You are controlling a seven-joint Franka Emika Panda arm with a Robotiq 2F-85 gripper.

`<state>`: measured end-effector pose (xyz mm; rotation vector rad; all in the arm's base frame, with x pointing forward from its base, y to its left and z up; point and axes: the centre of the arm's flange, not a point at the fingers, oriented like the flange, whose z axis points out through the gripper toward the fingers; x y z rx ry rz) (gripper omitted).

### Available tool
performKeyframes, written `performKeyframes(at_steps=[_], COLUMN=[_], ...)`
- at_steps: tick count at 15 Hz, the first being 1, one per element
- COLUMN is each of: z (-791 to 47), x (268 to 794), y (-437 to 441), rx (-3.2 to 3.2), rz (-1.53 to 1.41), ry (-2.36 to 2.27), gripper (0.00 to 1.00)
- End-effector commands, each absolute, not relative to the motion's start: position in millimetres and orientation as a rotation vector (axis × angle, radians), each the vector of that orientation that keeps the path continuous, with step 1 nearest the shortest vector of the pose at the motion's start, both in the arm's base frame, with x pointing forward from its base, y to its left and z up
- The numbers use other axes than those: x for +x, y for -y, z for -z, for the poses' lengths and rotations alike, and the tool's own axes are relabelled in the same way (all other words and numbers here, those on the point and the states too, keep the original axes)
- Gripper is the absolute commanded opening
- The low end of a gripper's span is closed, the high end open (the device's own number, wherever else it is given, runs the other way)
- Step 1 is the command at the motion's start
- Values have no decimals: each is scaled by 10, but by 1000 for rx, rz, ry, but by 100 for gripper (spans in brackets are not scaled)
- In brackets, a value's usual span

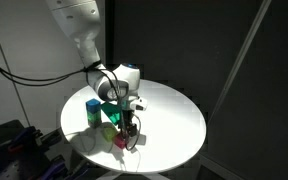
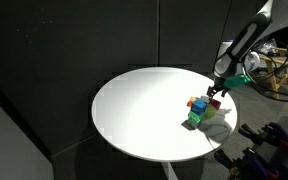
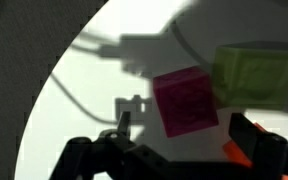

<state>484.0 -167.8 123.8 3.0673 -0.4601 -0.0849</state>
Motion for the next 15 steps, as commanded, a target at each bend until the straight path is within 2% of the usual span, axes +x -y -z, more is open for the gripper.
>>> performKeyframes(at_steps=[1,15], z=[-1204,-1070], x=[4900,4967], y=[1734,1777], rx=[3081,3083], rz=[85,93], ry=[441,403], gripper=[100,100])
